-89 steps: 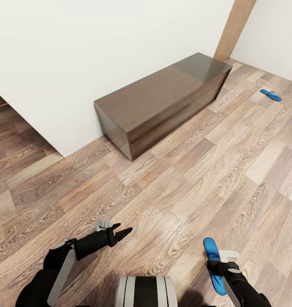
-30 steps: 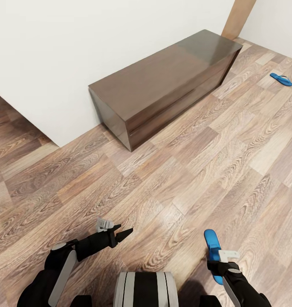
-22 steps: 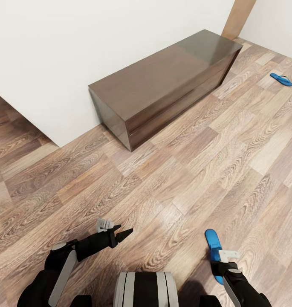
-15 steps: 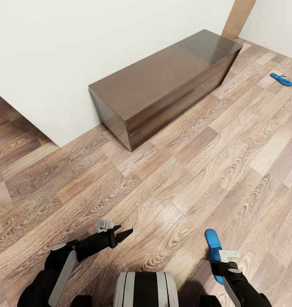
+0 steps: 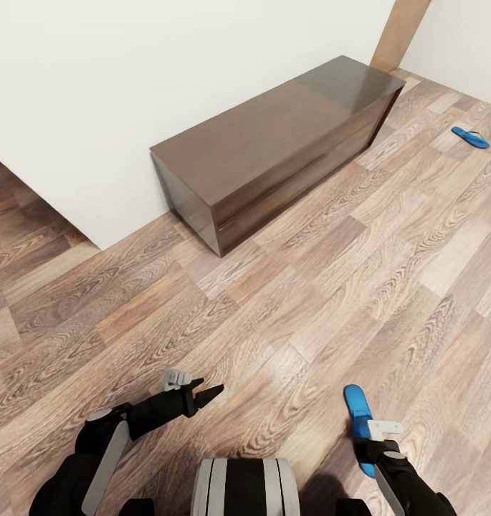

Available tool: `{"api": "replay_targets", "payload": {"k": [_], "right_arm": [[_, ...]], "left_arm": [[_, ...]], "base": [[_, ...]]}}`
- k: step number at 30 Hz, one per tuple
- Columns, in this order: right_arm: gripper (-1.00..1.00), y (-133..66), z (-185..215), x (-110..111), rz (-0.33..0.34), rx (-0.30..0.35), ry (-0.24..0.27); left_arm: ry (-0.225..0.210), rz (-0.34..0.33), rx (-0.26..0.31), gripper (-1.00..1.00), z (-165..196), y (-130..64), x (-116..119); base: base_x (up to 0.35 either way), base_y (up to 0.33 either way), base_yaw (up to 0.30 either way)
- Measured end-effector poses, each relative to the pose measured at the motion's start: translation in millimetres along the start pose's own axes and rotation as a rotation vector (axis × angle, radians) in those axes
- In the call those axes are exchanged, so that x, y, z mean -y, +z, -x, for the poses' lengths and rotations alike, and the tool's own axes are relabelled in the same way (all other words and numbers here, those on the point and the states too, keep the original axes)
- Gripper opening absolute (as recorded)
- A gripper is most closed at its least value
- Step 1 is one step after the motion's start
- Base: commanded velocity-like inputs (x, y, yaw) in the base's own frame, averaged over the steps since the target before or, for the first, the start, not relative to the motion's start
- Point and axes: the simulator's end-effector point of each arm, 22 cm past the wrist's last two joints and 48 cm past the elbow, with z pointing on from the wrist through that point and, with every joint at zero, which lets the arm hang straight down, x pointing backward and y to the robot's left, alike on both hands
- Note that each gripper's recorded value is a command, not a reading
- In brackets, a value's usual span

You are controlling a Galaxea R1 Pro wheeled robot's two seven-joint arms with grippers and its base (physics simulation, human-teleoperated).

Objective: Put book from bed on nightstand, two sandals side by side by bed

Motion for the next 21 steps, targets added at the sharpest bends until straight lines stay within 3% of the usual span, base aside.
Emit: {"api": "replay_targets", "payload": {"k": [21], "right_arm": [[-1.00, -20.3, 34.7, 4.7, 0.000, 0.074, 0.017]], "left_arm": [[0.057, -0.018, 0.045, 1.00, 26.3, -11.7, 24.7]], "base": [[0.000, 0.000, 0.000]]}}
